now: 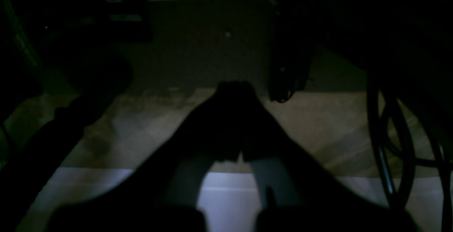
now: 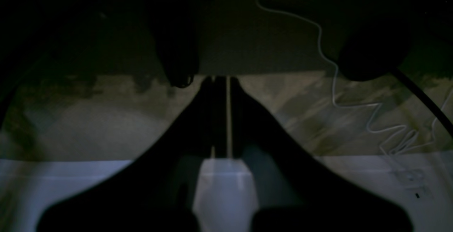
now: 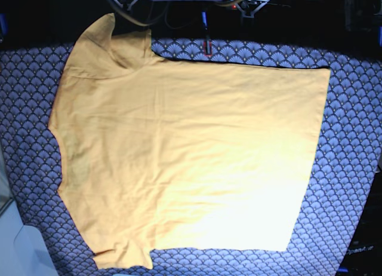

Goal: Fold the T-shirt properly

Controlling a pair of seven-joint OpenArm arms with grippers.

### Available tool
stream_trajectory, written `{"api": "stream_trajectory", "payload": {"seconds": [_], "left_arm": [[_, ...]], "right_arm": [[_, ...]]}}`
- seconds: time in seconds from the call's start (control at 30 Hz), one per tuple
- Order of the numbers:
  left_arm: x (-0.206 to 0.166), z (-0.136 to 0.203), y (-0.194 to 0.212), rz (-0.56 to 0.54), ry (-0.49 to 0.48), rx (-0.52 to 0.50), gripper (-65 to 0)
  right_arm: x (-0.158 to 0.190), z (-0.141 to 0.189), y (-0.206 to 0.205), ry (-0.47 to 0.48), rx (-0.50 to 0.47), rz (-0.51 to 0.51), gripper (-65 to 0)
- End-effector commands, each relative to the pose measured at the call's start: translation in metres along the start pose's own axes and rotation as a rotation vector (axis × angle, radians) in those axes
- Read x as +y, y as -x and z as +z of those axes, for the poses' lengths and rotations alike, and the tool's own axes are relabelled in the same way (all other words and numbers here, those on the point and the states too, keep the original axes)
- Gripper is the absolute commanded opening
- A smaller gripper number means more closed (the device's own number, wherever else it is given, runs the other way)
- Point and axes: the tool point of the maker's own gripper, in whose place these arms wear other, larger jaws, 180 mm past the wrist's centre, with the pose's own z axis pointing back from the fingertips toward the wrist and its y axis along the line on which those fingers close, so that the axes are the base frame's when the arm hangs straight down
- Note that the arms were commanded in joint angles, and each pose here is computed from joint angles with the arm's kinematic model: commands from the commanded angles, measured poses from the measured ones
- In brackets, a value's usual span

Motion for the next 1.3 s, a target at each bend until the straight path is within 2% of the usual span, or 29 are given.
{"api": "stream_trajectory", "payload": {"seconds": [0.0, 0.93, 1.03, 1.17, 1.27], "left_arm": [[-0.002, 0.0, 0.001, -0.007, 0.007, 0.005, -65.0], [-0.002, 0.0, 0.001, -0.004, 0.01, 0.002, -65.0], [-0.002, 0.0, 0.002, -0.003, 0.013, 0.004, -65.0], [-0.003, 0.001, 0.025, -0.001, 0.016, 0.034, -65.0], [0.012, 0.003, 0.048, 0.0, -0.006, 0.023, -65.0]], "right_arm": [[0.0, 0.0, 0.003, -0.008, 0.008, -0.004, -65.0], [0.0, 0.0, 0.003, -0.009, 0.005, 0.002, -65.0], [-0.002, 0.0, 0.001, -0.007, -0.037, -0.003, -65.0], [-0.017, 0.003, 0.021, 0.013, -0.129, -0.002, -65.0], [-0.026, 0.01, 0.045, 0.027, -0.218, 0.005, -65.0]]}}
